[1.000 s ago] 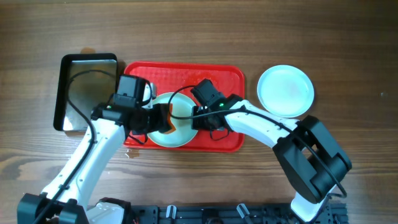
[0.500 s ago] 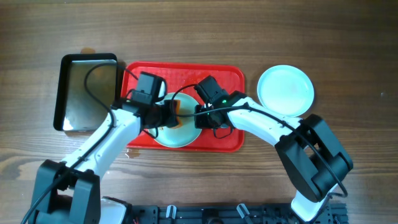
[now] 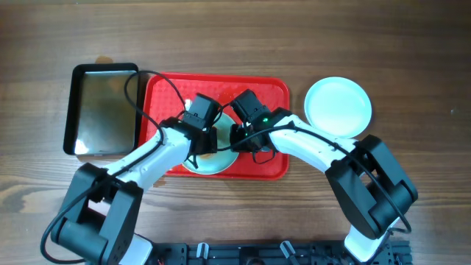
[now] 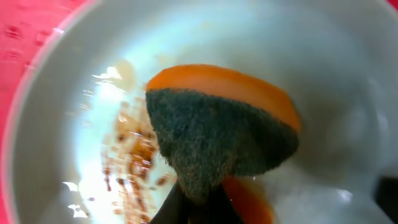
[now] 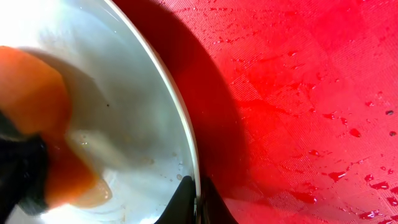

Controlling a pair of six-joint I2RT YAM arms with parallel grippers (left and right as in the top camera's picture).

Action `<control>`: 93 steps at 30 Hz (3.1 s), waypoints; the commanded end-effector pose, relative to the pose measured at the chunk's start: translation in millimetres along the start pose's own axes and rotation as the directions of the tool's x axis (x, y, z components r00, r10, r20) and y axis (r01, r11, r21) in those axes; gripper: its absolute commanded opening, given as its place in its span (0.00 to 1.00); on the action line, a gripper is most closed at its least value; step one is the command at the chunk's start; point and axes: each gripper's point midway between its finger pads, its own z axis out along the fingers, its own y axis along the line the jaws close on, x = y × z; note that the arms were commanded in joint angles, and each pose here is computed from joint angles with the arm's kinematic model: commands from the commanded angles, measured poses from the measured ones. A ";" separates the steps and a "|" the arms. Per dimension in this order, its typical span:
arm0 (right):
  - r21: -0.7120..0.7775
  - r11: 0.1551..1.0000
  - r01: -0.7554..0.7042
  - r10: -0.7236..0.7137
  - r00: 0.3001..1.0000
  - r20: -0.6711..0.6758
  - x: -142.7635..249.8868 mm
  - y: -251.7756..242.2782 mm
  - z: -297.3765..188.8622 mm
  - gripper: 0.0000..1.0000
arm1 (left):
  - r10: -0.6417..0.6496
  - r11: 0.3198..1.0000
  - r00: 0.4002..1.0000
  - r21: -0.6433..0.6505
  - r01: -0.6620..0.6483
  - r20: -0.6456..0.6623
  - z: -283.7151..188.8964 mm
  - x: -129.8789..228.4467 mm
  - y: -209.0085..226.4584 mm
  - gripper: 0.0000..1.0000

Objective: Clean dirty plates on tray and stack at the side
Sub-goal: 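Hold the last plate with the right gripper while the left sponge scrubs it, then lift the last plate with the right gripper and carry it right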

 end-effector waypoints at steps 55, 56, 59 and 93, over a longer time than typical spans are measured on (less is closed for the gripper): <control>0.061 0.998 -0.011 0.014 0.999 -0.049 13.5 -20.2 17.0 0.04 | -0.228 0.973 0.974 0.040 0.228 -0.017 -27.0 -24.7 -39.7 0.04; 0.059 0.998 -0.012 0.015 0.999 -0.050 13.7 -19.9 17.0 0.04 | -0.227 0.973 0.974 0.032 0.228 -0.025 -23.3 -22.9 -39.3 0.04; 0.057 0.998 -0.012 0.015 0.999 -0.052 14.0 -19.6 17.0 0.04 | -0.224 0.974 0.974 0.013 0.225 -0.045 -8.0 -19.5 -39.4 0.04; 0.283 0.931 0.230 -0.313 0.903 0.293 -78.7 16.1 -176.3 0.04 | -0.355 0.891 0.928 -0.259 0.373 0.115 -149.7 -12.6 60.1 0.04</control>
